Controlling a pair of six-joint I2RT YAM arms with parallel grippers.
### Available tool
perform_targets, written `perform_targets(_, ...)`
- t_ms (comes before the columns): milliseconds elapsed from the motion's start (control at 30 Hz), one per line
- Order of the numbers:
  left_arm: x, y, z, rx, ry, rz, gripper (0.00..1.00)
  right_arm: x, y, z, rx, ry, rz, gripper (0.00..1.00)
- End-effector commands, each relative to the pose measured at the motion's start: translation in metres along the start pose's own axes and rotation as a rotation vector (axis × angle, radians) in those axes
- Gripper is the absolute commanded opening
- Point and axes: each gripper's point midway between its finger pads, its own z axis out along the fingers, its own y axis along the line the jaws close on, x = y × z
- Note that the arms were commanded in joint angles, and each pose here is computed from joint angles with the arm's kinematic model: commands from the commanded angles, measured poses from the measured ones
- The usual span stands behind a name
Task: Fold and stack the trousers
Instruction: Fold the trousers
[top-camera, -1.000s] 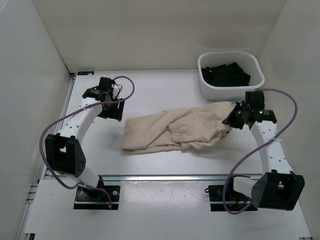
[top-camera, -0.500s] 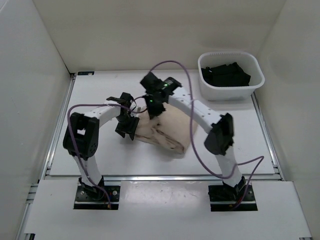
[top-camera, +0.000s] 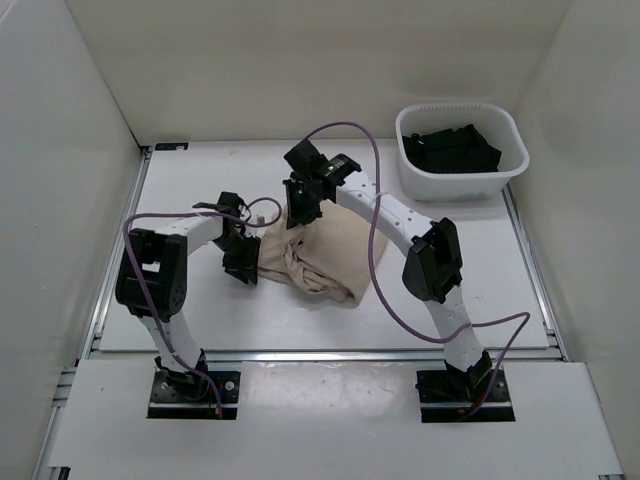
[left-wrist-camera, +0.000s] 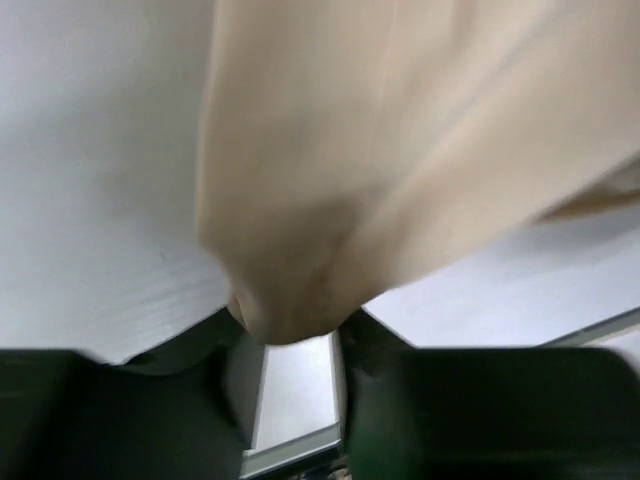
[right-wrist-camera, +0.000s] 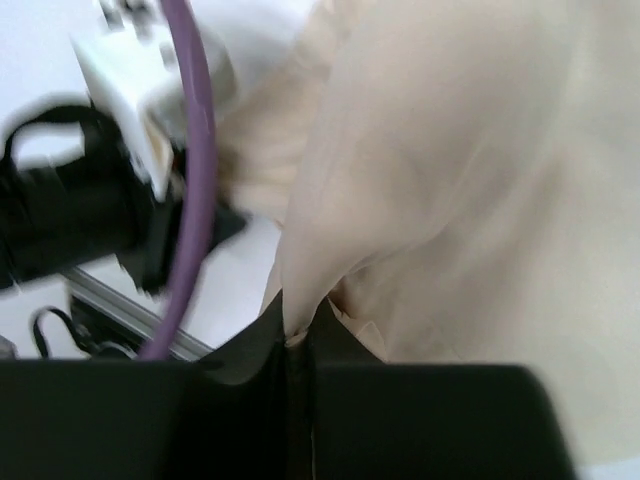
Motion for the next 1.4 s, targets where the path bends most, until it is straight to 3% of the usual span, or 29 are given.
perform_targets(0,-0.003,-0.006,-0.017,0.034,-0.071,0.014,0.44,-0.022,0.033,0.012,-0.115,-0.074,-0.001,0.17)
perform_targets(100,0.004,0.001,-0.025,0.029,-0.066,-0.021,0.58,-0.025,0.059,0.023,-0.265,-0.056,-0.054,0.67)
perform_targets(167,-0.002,0.022,-0.04,-0.012,-0.099,-0.08,0.59,-0.024,0.09,0.014,-0.346,-0.062,-0.144,0.88)
perform_targets(267,-0.023,0.083,-0.077,-0.181,-0.218,-0.197,0.64,-0.018,0.097,-0.005,-0.351,-0.101,-0.283,0.9)
perform_targets(300,-0.03,0.101,-0.087,-0.226,-0.245,-0.231,0.64,-0.022,0.098,-0.038,-0.346,-0.167,-0.291,0.9)
perform_targets(333,-0.047,0.126,-0.116,-0.289,-0.326,-0.273,0.64,-0.019,0.088,-0.043,-0.31,-0.192,-0.276,0.9)
perform_targets(367,-0.054,0.13,-0.129,-0.305,-0.352,-0.278,0.64,-0.04,0.064,-0.049,-0.241,-0.297,-0.222,0.9)
perform_targets(400,-0.064,0.128,-0.145,-0.312,-0.394,-0.27,0.64,-0.018,0.03,-0.054,-0.177,-0.286,-0.126,0.9)
perform_targets(500,-0.102,0.078,-0.173,-0.262,-0.497,-0.131,0.67,-0.006,-0.047,-0.071,-0.033,-0.292,0.097,0.86)
perform_targets(567,-0.115,0.023,-0.176,-0.158,-0.523,-0.002,0.73,0.03,-0.098,-0.058,0.046,-0.182,0.242,0.9)
perform_targets(633,-0.119,-0.014,-0.152,-0.088,-0.468,0.083,0.79,0.05,-0.112,-0.062,0.039,-0.168,0.277,0.98)
perform_targets(700,-0.119,-0.026,-0.132,-0.074,-0.417,0.113,0.79,0.077,-0.12,-0.049,-0.013,-0.112,0.295,0.99)
perform_targets(867,-0.079,-0.015,-0.069,-0.081,-0.215,0.087,0.79,0.107,-0.131,-0.029,-0.145,0.0,0.385,0.99)
perform_targets(1033,-0.04,-0.019,-0.045,-0.029,-0.144,0.084,0.73,0.144,-0.152,-0.01,-0.133,0.109,0.468,0.97)
perform_targets(1233,0.008,-0.022,-0.017,-0.024,-0.067,0.108,0.74,0.132,-0.18,0.003,-0.093,0.129,0.453,0.94)
perform_targets(1367,0.01,-0.028,-0.027,0.001,-0.101,0.118,0.79,0.109,-0.175,-0.008,-0.135,0.132,0.357,0.93)
